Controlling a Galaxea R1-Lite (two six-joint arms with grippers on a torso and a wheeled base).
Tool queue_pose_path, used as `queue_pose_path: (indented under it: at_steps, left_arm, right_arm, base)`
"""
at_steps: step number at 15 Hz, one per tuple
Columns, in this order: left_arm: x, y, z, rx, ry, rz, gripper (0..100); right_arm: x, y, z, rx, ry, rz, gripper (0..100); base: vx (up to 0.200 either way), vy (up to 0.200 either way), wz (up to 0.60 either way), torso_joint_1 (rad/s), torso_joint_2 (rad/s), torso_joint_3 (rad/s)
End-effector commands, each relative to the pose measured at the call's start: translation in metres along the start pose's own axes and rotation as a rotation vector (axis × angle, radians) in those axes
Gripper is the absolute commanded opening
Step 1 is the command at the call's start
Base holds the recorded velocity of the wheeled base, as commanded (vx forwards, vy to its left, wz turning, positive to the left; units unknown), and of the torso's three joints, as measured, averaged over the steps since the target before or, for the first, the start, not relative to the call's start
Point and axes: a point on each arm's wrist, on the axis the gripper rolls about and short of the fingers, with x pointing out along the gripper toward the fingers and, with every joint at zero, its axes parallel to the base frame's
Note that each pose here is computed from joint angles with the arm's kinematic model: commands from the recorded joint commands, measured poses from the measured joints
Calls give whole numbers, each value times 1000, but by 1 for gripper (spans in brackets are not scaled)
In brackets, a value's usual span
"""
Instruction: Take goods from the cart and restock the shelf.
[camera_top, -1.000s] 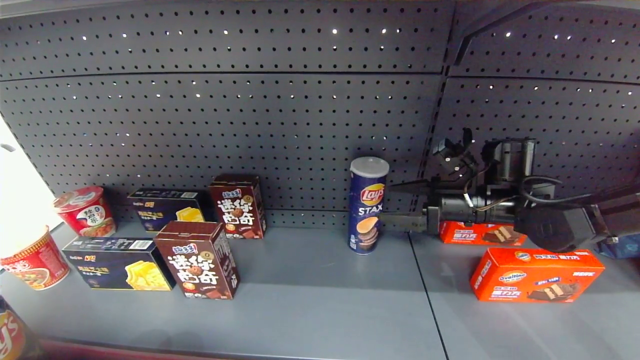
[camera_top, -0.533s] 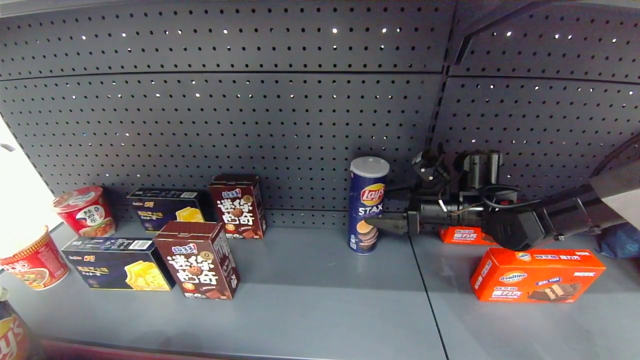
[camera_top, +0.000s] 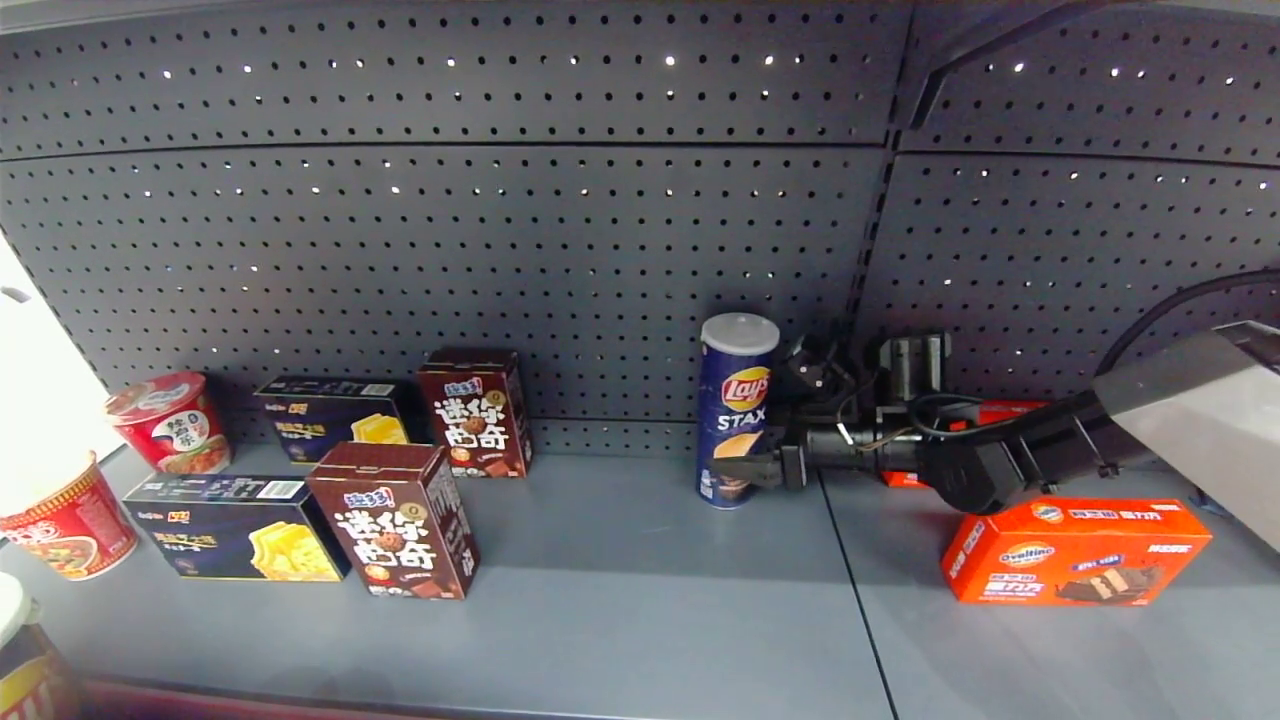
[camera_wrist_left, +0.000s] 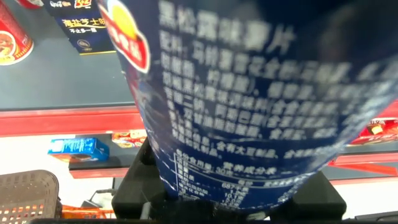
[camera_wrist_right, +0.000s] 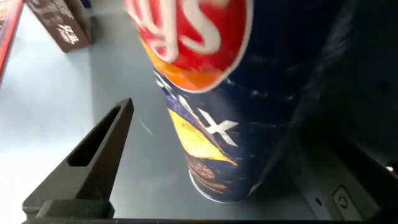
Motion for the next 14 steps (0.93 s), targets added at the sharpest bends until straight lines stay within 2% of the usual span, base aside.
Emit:
queue_pose_path:
  at_steps: [1, 5, 7, 9, 10, 12, 14]
  left_arm:
    - [0, 0, 0, 0, 1, 0, 0]
    - [0, 0, 0, -3, -1, 4, 0]
    - [0, 0, 0, -21, 0, 5, 0]
    - [0, 0, 0, -23, 0, 5, 0]
    - [0, 0, -1, -23, 2, 5, 0]
    - [0, 0, -4, -23, 2, 5, 0]
    - [-3, 0, -5, -22, -9, 4, 0]
  right_arm:
    - [11, 2, -8, 17, 16, 4, 100]
    - [20, 1, -8, 37, -9, 7, 100]
    - [20, 1, -8, 37, -9, 5, 100]
    - [19, 1, -8, 36, -10, 7, 100]
    - [19, 1, -8, 35, -12, 8, 0]
    - [21, 3, -6, 30, -18, 10, 0]
    - [23, 8, -3, 25, -7, -42, 0]
  base:
    - [0, 0, 0, 0, 0, 0]
    - [0, 0, 0, 0, 0, 0]
    - [0, 0, 0, 0, 0, 0]
    - [0, 0, 0, 0, 0, 0]
    - [0, 0, 0, 0, 0, 0]
    - [0, 0, 0, 0, 0, 0]
    - [0, 0, 0, 0, 0, 0]
